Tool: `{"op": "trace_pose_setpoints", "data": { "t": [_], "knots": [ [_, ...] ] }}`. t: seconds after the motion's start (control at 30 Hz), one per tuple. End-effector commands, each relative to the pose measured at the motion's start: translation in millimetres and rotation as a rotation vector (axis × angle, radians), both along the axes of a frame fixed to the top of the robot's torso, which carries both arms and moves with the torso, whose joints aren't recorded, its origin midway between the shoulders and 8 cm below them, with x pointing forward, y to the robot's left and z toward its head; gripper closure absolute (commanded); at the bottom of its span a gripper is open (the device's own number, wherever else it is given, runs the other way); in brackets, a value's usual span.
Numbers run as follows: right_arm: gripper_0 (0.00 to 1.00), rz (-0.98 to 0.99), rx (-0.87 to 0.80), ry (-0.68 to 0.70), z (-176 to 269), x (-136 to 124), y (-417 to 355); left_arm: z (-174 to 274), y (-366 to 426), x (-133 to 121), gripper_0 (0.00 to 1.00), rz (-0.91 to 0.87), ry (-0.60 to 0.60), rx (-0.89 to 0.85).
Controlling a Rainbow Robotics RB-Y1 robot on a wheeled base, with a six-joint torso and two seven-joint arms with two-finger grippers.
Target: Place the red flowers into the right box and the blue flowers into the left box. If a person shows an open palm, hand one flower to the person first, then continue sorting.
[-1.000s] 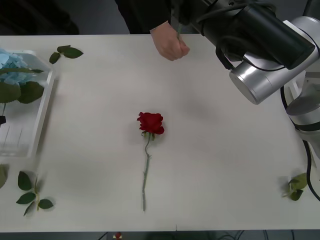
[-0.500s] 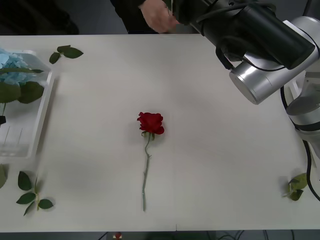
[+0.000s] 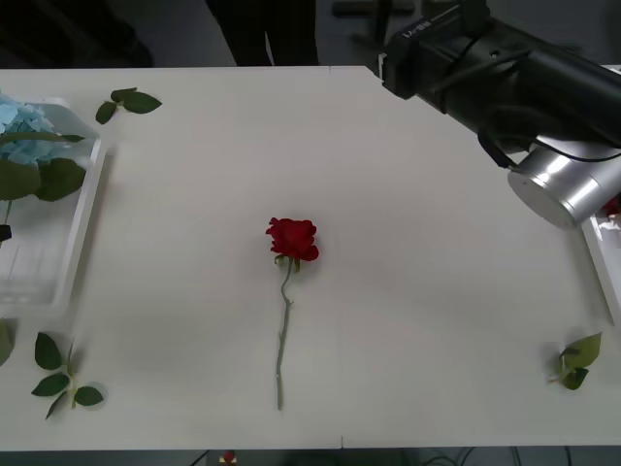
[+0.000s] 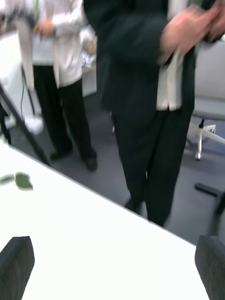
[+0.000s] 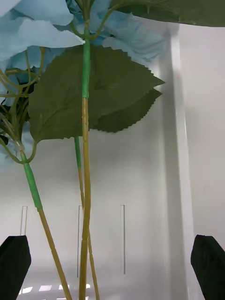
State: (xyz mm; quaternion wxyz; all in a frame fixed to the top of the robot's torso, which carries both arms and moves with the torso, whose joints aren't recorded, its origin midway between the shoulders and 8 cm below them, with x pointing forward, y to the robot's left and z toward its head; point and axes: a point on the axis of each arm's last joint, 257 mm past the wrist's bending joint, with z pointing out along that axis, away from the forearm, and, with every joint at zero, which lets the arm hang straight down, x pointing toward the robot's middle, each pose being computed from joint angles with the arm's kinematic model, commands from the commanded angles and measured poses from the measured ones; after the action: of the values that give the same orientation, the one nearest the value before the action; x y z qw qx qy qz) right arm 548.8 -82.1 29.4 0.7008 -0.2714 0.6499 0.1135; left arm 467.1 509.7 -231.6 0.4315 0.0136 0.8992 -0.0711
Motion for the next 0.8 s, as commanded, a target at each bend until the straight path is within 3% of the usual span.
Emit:
{"op": "trace_pose_setpoints", "data": {
  "t": [0.03, 0.37, 0.53, 0.8],
  "knots": [
    [0.00, 0.021, -0.161, -0.046, -9, -16, -18, 44, 15, -5, 0.00, -0.038, -0.030, 0.089],
    [0.00, 0.014, -0.407, -0.055, -47, -31, -73, 109, -46, 6, 0.00, -0.250, -0.021, 0.106],
    [0.00, 0.030, -0.513, -0.073, -59, -37, -90, 129, -121, 35, 0.00, -0.348, -0.011, 0.003],
    [0.00, 0.078, -0.624, -0.106, -72, -47, -102, 135, -229, 97, 0.00, -0.294, 0.015, -0.094]
  ]
}}
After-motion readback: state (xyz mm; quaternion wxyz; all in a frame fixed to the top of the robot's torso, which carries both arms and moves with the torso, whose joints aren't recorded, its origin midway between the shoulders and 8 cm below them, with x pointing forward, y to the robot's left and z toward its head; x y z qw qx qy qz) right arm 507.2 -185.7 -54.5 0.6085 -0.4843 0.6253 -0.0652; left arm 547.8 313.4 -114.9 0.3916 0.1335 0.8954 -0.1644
